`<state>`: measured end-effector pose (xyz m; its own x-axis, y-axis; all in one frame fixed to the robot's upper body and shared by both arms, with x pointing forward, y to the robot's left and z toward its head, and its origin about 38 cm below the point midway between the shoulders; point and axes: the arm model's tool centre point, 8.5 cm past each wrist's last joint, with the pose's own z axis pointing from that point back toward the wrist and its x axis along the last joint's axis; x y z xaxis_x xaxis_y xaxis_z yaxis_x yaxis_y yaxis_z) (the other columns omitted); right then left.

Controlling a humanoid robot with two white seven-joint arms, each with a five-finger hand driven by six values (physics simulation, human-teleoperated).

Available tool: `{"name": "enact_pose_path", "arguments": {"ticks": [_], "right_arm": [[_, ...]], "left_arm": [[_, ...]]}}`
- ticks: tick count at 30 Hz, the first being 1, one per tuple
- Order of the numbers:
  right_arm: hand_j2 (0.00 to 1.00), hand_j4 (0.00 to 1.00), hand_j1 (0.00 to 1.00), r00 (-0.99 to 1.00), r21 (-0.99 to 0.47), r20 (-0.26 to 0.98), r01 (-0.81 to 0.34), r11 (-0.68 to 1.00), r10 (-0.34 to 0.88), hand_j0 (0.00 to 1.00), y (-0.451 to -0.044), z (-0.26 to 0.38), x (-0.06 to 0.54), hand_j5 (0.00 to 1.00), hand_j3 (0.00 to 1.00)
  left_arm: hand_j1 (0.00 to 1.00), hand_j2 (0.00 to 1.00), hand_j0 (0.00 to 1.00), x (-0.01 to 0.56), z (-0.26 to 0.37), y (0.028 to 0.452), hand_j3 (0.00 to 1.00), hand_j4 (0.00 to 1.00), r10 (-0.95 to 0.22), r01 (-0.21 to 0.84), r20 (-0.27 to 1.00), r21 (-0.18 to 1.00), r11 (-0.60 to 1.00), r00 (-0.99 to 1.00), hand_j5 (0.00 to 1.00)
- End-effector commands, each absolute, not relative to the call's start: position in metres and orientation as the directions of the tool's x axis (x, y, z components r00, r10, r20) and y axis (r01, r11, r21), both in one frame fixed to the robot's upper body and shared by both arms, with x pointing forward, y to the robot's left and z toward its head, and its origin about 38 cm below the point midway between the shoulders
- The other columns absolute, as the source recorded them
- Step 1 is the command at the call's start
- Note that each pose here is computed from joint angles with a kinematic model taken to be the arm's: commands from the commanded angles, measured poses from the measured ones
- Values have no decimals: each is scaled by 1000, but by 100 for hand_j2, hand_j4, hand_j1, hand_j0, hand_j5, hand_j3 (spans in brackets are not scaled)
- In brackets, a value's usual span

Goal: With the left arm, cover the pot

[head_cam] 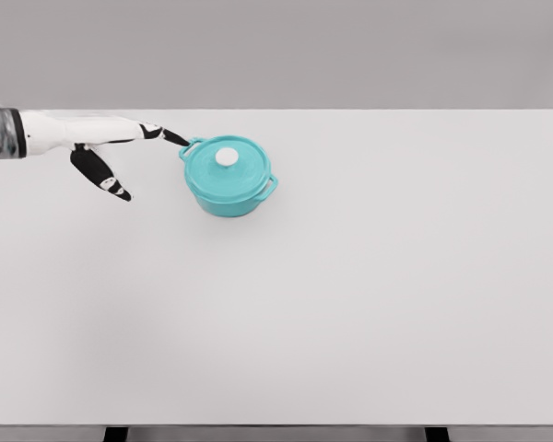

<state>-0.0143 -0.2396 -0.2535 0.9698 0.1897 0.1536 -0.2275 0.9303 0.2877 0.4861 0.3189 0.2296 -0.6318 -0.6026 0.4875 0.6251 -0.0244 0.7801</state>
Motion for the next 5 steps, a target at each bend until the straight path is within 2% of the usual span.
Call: {"name": "enact_pose_path", "arguments": {"ticks": [1, 5], "right_arm": [[100, 100, 100, 970, 288, 154, -228, 930, 190, 100, -240, -253, -14, 100, 100], [100, 100, 100, 970, 288, 154, -228, 930, 190, 100, -240, -253, -14, 100, 100]], "left_arm": [[100, 100, 100, 467, 265, 347, 100, 100, -604, 578, 459, 816, -2, -651, 100], [100, 100, 100, 453, 255, 385, 100, 100, -667, 602, 457, 799, 16, -589, 100]]}}
